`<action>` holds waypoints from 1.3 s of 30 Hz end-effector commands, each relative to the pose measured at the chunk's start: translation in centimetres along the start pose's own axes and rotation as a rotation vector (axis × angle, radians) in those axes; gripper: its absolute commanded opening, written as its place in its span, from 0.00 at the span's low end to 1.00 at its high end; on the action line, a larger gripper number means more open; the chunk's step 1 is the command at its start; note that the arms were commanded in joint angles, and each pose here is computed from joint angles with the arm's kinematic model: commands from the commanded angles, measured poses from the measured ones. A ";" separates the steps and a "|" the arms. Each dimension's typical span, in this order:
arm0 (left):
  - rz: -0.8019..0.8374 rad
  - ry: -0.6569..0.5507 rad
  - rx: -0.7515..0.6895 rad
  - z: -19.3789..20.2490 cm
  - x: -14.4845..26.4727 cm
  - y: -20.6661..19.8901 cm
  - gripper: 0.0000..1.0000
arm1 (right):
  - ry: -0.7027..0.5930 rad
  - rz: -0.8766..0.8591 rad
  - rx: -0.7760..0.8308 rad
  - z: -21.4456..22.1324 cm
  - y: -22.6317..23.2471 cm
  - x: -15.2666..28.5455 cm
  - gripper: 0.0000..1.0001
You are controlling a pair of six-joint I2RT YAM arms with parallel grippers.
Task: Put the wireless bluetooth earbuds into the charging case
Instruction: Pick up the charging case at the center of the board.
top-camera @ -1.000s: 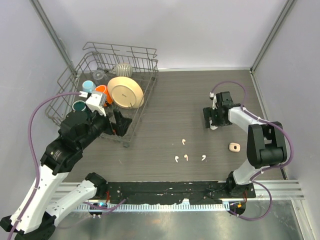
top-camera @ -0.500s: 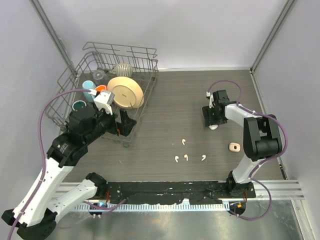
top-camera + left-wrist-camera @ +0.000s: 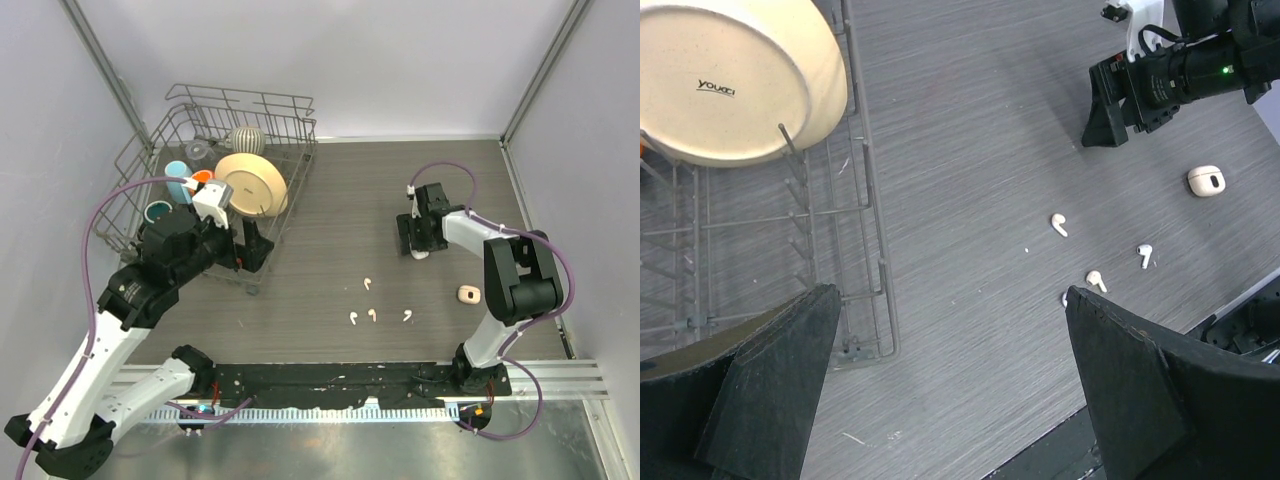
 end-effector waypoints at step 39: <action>-0.088 -0.037 0.095 -0.2 0.2 1.0 1.00 | -0.001 0.062 -0.082 1.6 0.0 -0.1 0.65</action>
Point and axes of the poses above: each gripper's point midway between its finger pads, its own x axis back along the fingers, its own y axis along the line the jaws close on, z = x × y, the point moved 3 cm from there along x, back along the fingers, and after that the axes turned 15 degrees about x, right-handed, at the moved point
